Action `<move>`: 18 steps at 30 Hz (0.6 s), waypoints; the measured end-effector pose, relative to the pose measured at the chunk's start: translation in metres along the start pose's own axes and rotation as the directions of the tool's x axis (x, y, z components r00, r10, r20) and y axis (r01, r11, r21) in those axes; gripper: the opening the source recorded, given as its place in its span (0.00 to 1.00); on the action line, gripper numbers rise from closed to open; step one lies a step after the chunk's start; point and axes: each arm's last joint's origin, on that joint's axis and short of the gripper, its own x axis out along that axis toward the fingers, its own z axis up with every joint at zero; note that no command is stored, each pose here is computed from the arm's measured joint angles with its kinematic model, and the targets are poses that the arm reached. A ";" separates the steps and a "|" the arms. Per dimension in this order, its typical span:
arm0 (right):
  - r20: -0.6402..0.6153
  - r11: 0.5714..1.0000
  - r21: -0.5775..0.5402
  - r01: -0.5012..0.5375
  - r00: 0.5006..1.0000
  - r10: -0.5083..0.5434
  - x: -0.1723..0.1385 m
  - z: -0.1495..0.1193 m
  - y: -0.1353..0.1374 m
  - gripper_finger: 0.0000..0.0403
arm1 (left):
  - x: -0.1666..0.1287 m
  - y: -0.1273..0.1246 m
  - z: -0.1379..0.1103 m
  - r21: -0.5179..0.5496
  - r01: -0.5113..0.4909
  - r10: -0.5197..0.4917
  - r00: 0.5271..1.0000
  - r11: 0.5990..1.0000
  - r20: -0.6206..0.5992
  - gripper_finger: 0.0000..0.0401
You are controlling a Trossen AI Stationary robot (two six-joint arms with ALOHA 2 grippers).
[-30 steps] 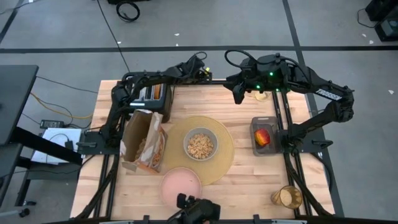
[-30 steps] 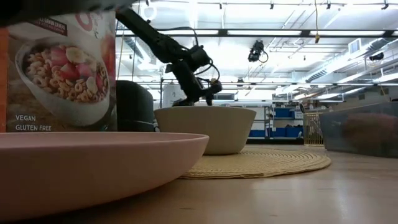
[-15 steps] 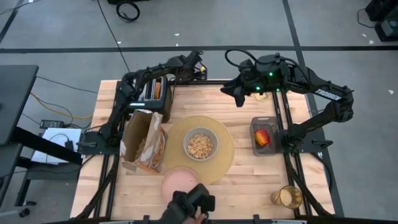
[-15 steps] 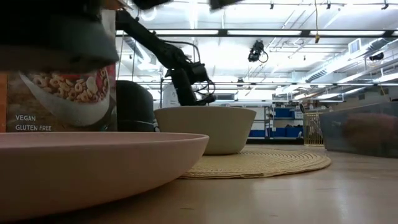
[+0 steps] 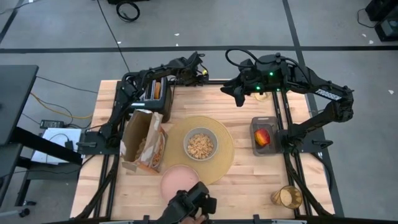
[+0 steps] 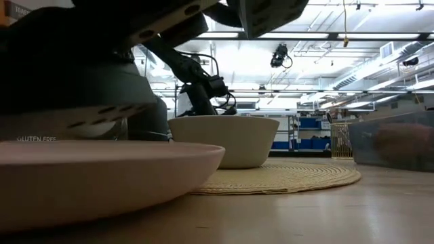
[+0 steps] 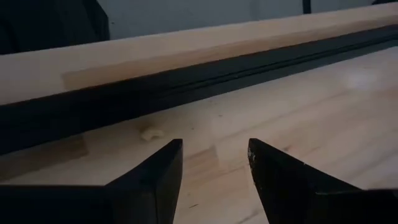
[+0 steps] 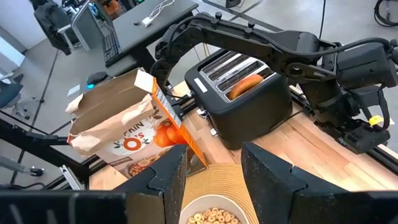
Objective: Arrange a breakfast setting
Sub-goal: Put the apple on the top left of the gray bowl on the yellow placemat
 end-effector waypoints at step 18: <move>-0.026 0.976 -0.205 0.079 0.996 -0.086 0.023 0.008 -0.027 0.40 | -0.132 -0.046 -0.013 0.312 0.125 -0.154 0.986 0.942 0.068 0.47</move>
